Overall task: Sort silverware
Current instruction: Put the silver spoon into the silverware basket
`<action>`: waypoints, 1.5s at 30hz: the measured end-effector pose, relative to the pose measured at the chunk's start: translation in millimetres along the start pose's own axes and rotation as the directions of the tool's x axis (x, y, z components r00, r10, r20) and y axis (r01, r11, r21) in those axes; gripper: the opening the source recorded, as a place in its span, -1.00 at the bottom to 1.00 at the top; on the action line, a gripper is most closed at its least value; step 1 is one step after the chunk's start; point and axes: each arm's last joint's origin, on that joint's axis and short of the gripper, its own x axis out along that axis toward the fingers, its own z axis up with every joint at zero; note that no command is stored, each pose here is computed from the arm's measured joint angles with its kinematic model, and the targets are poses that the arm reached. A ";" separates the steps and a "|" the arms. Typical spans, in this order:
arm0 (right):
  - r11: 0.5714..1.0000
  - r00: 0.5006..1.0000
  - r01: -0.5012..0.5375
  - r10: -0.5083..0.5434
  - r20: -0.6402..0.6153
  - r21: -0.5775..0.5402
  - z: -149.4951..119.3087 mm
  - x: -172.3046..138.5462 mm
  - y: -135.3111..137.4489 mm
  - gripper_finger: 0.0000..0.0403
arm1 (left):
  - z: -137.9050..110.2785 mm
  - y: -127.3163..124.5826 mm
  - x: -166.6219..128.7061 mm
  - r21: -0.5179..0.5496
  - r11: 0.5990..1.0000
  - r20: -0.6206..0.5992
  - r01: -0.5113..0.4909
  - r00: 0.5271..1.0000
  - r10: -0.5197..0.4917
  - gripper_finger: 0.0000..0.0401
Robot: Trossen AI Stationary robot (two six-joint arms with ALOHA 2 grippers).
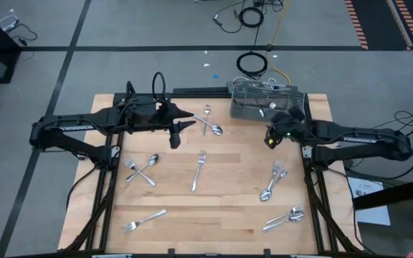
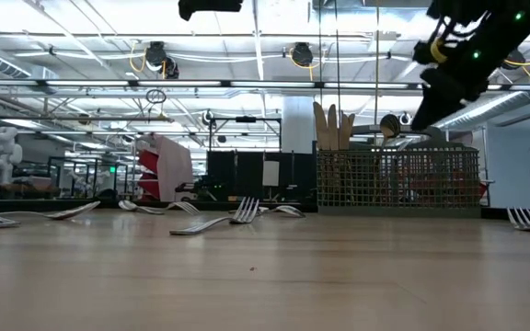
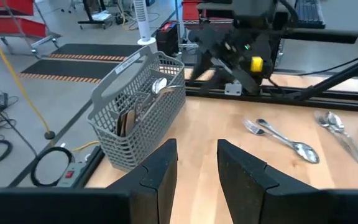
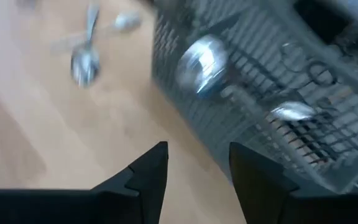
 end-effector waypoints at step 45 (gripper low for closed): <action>0.970 0.946 0.242 -0.236 0.224 0.001 34.6 44.4 19.6 -0.53 | 1.0 0.5 0.8 0.069 0.998 0.011 -0.012 1.000 0.011 -0.39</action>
